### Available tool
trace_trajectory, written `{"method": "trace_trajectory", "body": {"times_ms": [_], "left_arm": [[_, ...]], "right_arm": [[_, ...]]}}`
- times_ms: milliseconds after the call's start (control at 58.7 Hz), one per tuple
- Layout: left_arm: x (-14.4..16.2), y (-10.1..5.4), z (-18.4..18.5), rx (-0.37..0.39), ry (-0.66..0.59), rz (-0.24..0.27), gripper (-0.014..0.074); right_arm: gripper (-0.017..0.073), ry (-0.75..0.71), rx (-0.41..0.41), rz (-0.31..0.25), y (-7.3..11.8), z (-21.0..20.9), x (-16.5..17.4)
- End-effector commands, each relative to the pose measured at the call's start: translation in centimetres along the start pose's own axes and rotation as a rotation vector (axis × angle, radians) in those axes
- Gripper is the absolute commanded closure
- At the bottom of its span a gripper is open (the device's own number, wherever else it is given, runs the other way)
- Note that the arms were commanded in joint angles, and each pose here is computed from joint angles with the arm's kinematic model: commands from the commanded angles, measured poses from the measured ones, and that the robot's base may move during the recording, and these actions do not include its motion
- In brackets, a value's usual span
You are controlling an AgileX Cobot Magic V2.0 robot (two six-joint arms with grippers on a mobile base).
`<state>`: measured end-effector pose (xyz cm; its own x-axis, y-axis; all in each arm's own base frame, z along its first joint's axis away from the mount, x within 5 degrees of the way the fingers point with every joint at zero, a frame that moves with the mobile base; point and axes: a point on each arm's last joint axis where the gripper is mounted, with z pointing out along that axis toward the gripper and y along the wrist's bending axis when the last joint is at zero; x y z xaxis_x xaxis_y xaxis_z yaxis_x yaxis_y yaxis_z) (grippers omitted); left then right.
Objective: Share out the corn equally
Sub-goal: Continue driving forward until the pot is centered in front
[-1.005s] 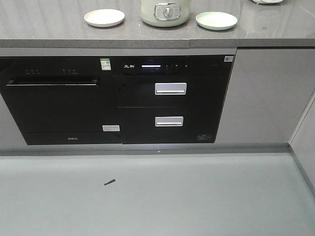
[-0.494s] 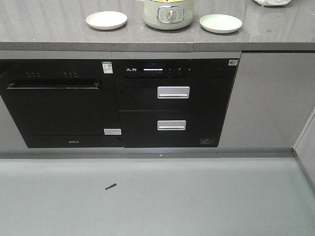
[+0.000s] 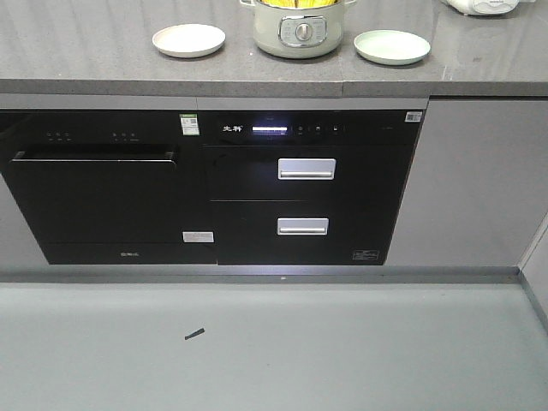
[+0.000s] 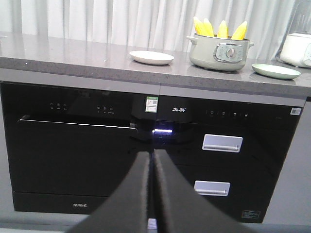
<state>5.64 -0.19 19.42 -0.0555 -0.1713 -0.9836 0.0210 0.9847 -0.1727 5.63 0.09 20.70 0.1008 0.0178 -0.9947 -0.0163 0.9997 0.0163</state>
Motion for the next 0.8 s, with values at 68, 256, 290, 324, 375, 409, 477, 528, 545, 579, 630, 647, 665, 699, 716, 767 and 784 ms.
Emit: {"method": "trace_trajectory", "body": {"times_ms": [68,256,290,324,375,409,477,528,545,579,630,647,665,699,716,767,784], "left_arm": [[-1.38,-0.21,-0.12,0.013,-0.090,-0.008,0.0600],[-1.38,-0.21,-0.12,0.013,-0.090,-0.008,0.0600],[-1.38,-0.21,-0.12,0.013,-0.090,-0.008,0.0600],[-1.38,-0.21,-0.12,0.013,-0.090,-0.008,0.0600],[-1.38,-0.21,-0.12,0.013,-0.090,-0.008,0.0600],[-1.38,-0.21,-0.12,0.013,-0.090,-0.008,0.0600],[-1.38,-0.21,-0.12,0.013,-0.090,-0.008,0.0600],[-1.38,-0.21,-0.12,0.013,-0.090,-0.008,0.0600],[-1.38,-0.21,-0.12,0.013,-0.090,-0.008,0.0600],[-1.38,-0.21,-0.12,0.013,-0.090,-0.008,0.0600],[-1.38,-0.21,-0.12,0.013,-0.090,-0.008,0.0600],[-1.38,-0.21,-0.12,0.013,-0.090,-0.008,0.0600],[-1.38,-0.21,-0.12,0.013,-0.090,-0.008,0.0600],[-1.38,-0.21,-0.12,0.013,-0.090,-0.008,0.0600],[-1.38,-0.21,-0.12,0.013,-0.090,-0.008,0.0600],[-1.38,-0.21,-0.12,0.013,-0.090,-0.008,0.0600],[-1.38,-0.21,-0.12,0.013,-0.090,-0.008,0.0600]], "right_arm": [[0.0561,-0.062,-0.007,-0.009,0.07,-0.05,-0.09],[0.0561,-0.062,-0.007,-0.009,0.07,-0.05,-0.09],[0.0561,-0.062,-0.007,-0.009,0.07,-0.05,-0.09],[0.0561,-0.062,-0.007,-0.009,0.07,-0.05,-0.09],[0.0561,-0.062,-0.007,-0.009,0.07,-0.05,-0.09],[0.0561,-0.062,-0.007,-0.009,0.07,-0.05,-0.09],[0.0561,-0.062,-0.007,-0.009,0.07,-0.05,-0.09],[0.0561,-0.062,-0.007,-0.009,0.07,-0.05,-0.09],[0.0561,-0.062,-0.007,-0.009,0.07,-0.05,-0.09],[0.0561,-0.062,-0.007,-0.009,0.07,-0.05,-0.09],[0.0561,-0.062,-0.007,-0.009,0.07,-0.05,-0.09],[0.0561,-0.062,-0.007,-0.009,0.07,-0.05,-0.09],[0.0561,-0.062,-0.007,-0.009,0.07,-0.05,-0.09],[0.0561,-0.062,-0.007,-0.009,0.07,-0.05,-0.09],[0.0561,-0.062,-0.007,-0.009,0.07,-0.05,-0.09],[0.0561,-0.062,-0.007,-0.009,0.07,-0.05,-0.09],[0.0561,-0.062,-0.007,-0.009,0.07,-0.05,-0.09]]}}
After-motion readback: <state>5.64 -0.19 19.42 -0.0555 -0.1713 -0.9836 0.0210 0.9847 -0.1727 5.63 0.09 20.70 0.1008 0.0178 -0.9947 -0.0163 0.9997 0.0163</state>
